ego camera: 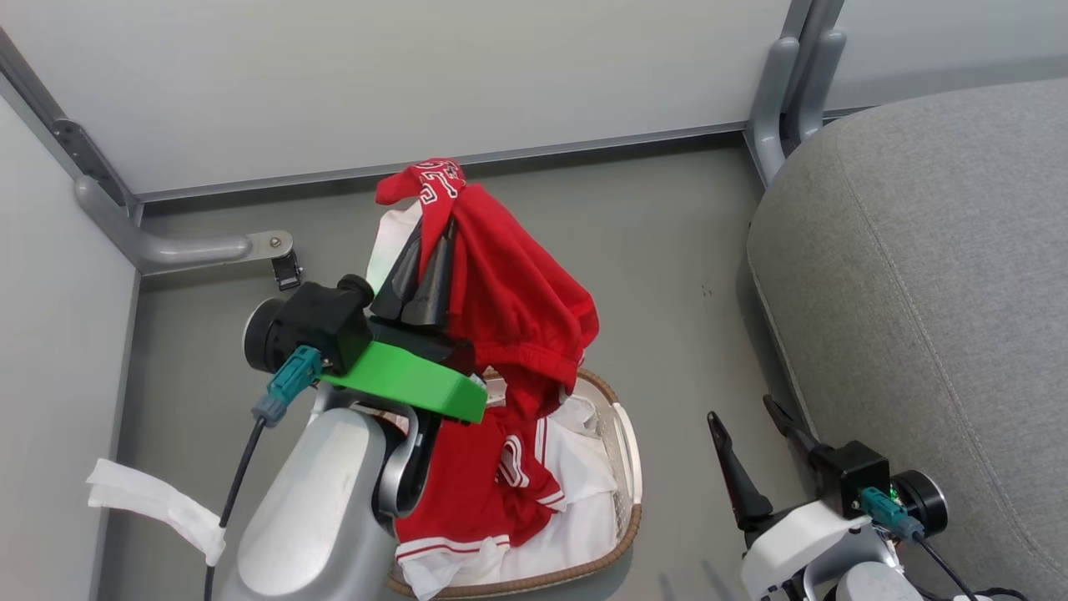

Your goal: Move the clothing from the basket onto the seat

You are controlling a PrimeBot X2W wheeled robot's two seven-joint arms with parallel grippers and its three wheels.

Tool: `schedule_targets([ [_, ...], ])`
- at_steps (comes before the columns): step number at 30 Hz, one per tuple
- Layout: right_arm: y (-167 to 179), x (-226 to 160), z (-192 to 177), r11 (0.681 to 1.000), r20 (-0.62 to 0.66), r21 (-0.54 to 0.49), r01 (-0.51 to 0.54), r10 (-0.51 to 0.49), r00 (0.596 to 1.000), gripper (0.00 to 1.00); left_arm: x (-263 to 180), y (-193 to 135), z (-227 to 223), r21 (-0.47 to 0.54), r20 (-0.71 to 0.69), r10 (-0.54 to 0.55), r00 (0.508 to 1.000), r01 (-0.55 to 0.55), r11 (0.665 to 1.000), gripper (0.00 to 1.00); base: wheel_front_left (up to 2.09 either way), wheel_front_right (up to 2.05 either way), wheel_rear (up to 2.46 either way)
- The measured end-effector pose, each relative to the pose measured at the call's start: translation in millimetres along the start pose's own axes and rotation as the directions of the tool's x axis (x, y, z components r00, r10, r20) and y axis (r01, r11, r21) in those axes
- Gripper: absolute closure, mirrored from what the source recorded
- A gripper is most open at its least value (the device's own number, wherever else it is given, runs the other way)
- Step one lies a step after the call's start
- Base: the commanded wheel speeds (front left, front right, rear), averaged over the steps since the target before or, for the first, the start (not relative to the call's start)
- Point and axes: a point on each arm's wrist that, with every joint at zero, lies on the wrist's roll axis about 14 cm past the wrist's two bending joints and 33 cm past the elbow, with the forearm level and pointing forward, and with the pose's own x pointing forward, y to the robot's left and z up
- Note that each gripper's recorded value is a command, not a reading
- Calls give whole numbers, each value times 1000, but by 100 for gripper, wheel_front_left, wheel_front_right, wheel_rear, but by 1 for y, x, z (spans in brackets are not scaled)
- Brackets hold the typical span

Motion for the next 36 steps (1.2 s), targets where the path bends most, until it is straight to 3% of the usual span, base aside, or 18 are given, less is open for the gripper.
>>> schedule_targets([
  [8, 36, 18, 29, 990, 77, -45, -135, 138, 987, 0, 0, -15, -2, -44, -3, -30, 1000, 30, 999, 100, 0, 0, 0],
  [16, 90, 50, 69, 932, 151, -158, -327, 350, 924, 0, -5, -27, -15, -75, -40, -60, 997, 57, 996, 100, 0, 0, 0],
  [25, 122, 75, 51, 871, 49, -237, -430, 452, 891, 0, -15, -39, -24, -101, -76, -85, 993, 78, 992, 100, 0, 0, 0],
  [33, 142, 87, 38, 846, -2, -227, -483, 496, 868, 0, -19, -46, -24, -121, -83, -102, 991, 92, 988, 100, 0, 0, 0],
  [34, 144, 89, 40, 845, 2, -224, -486, 499, 866, 50, -20, -46, -24, -123, -87, -102, 991, 91, 988, 100, 0, 0, 0],
  [35, 146, 90, 39, 845, 2, -216, -489, 502, 865, 92, -21, -45, -25, -124, -90, -98, 991, 86, 989, 100, 0, 0, 0],
  [36, 146, 90, 39, 847, 2, -205, -490, 501, 865, 100, -22, -43, -26, -124, -93, -92, 991, 80, 989, 100, 0, 0, 0],
])
